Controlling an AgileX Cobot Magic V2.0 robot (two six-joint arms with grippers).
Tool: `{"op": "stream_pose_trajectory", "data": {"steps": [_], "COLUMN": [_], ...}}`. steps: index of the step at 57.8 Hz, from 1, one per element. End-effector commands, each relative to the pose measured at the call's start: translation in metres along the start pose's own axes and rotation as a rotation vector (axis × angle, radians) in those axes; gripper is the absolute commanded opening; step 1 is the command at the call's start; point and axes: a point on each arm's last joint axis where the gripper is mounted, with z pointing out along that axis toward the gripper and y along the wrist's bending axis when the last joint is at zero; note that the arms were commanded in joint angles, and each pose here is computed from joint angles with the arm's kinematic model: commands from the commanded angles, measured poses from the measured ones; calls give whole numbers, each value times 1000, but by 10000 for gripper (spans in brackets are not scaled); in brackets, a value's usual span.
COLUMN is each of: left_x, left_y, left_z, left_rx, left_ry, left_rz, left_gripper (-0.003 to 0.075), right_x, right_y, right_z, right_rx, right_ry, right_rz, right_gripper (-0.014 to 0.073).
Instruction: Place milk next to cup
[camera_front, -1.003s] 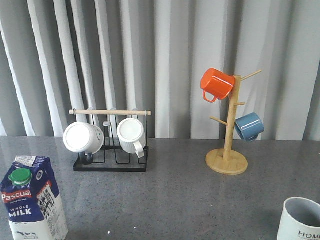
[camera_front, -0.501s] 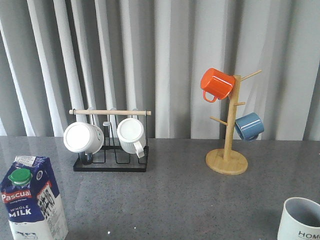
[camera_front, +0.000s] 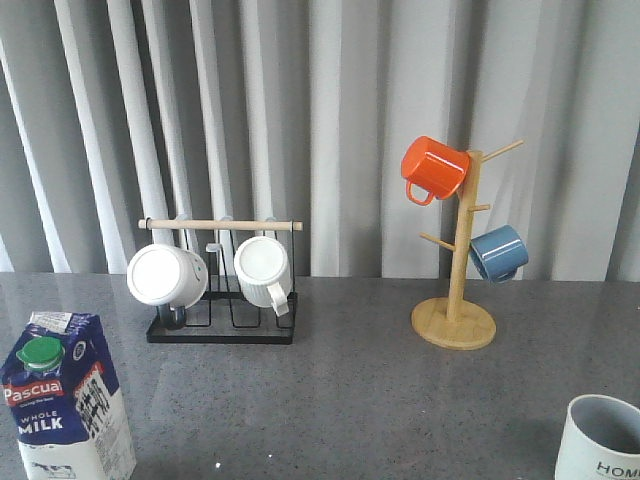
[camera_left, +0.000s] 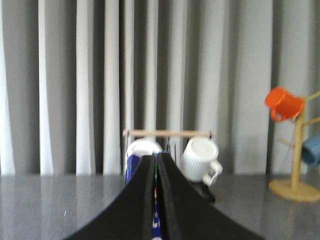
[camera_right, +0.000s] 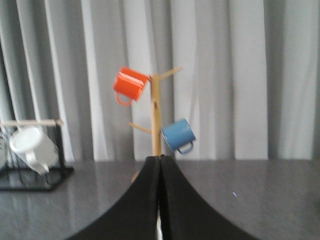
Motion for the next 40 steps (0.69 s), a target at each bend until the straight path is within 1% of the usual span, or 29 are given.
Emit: {"op": "stream_pose_trajectory", "data": {"steps": [1, 3, 6, 9, 16, 19, 26, 31, 34, 40], "left_x": [-11, -11, -11, -11, -10, -10, -10, -10, -10, -10], "left_y": [1, 1, 1, 1, 0, 0, 0, 0, 0, 0], "left_z": [28, 37, 46, 52, 59, 59, 60, 60, 60, 60], "left_rx": [-30, -35, -37, -34, -23, -23, -22, -22, -22, -22], "left_ry": [146, 190, 217, 220, 201, 203, 203, 203, 203, 203], "left_rz": [9, 9, 12, 10, -8, -8, -6, -4, -2, -3], "left_gripper": [-6, -6, -6, -6, -6, -6, 7, 37, 68, 156], "right_x": [-23, -25, -27, -28, -26, -26, -26, -25, -25, -27], "right_y": [-6, -10, -14, -15, -16, -18, -23, -28, -31, -34], "right_z": [23, 31, 38, 44, 48, 48, 46, 44, 43, 42], "right_rx": [78, 116, 160, 172, 195, 214, 271, 328, 359, 396], "right_ry": [179, 265, 343, 362, 370, 376, 393, 410, 414, 395], "right_rz": [-109, -145, -202, -210, -124, -117, -162, -155, -168, -183], "right_gripper": [-7, -7, -6, -6, -4, -2, 18, 61, 95, 187]}}
